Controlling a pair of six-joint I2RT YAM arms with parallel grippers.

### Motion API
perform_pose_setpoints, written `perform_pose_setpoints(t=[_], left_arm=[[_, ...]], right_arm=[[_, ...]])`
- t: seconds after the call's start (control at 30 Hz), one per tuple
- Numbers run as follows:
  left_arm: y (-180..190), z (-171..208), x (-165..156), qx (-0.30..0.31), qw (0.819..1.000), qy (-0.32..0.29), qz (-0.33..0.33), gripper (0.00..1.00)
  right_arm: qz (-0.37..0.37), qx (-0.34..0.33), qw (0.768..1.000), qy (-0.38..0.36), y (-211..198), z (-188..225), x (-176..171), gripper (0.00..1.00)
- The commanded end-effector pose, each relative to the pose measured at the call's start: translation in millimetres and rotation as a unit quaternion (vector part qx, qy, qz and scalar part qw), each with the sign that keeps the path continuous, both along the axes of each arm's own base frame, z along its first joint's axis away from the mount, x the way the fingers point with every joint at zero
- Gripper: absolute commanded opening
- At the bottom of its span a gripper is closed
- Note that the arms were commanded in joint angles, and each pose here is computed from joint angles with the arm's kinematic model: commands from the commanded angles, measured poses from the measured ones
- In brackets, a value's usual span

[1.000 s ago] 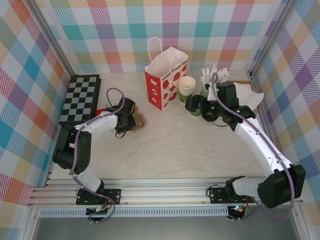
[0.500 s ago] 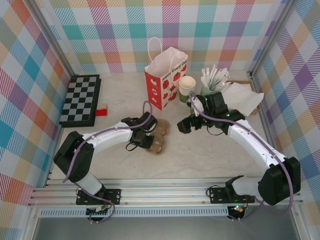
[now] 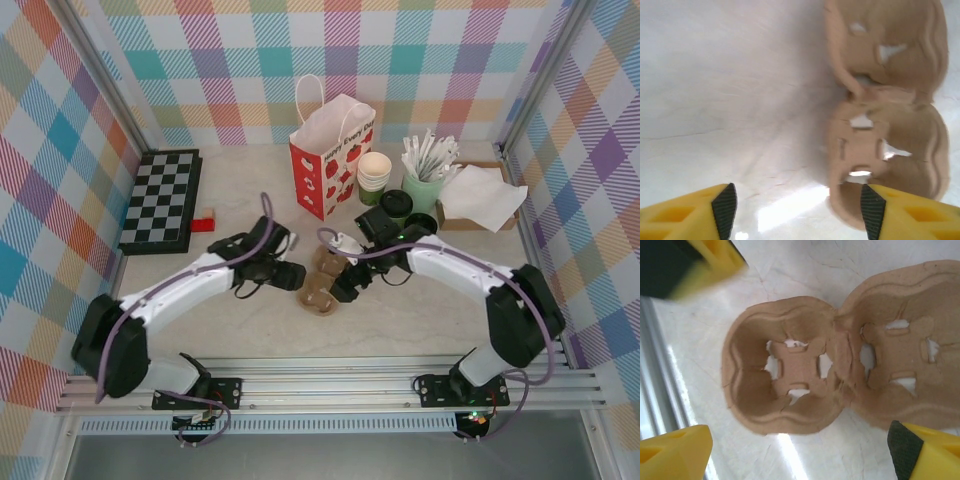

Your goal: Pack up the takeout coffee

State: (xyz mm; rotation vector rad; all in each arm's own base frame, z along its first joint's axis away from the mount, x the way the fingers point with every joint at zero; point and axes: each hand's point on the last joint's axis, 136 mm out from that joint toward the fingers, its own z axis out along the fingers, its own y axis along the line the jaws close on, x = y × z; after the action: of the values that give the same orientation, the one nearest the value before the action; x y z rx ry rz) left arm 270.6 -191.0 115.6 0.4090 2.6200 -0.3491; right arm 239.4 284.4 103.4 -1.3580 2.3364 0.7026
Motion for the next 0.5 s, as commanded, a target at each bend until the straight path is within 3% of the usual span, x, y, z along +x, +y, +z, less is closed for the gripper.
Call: perform_pose_setpoints(t=[0.0,0.03,0.17,0.3,0.47], left_arm=[[44,19,22,-0.036,0.986,-0.061,0.151,0.86],[68,22,26,-0.026,0.972,-0.076,0.219,0.99],[124,23,22,-0.009,0.926,-0.086,0.366,1.00],[148,21,15,-0.004,0.894,-0.088,0.439,1.00],[152,16,14,-0.020,0.881,-0.097,0.462,1.00]], right_arm=[[-0.009,-0.047,0.997,-0.064,12,-11,27,0.85],[-0.016,-0.049,0.996,-0.075,17,-14,34,0.82],[0.042,-0.059,0.995,-0.068,31,-33,29,0.79],[0.093,-0.105,0.988,-0.072,32,-51,30,0.75],[0.125,-0.144,0.979,-0.078,32,-69,32,0.67]])
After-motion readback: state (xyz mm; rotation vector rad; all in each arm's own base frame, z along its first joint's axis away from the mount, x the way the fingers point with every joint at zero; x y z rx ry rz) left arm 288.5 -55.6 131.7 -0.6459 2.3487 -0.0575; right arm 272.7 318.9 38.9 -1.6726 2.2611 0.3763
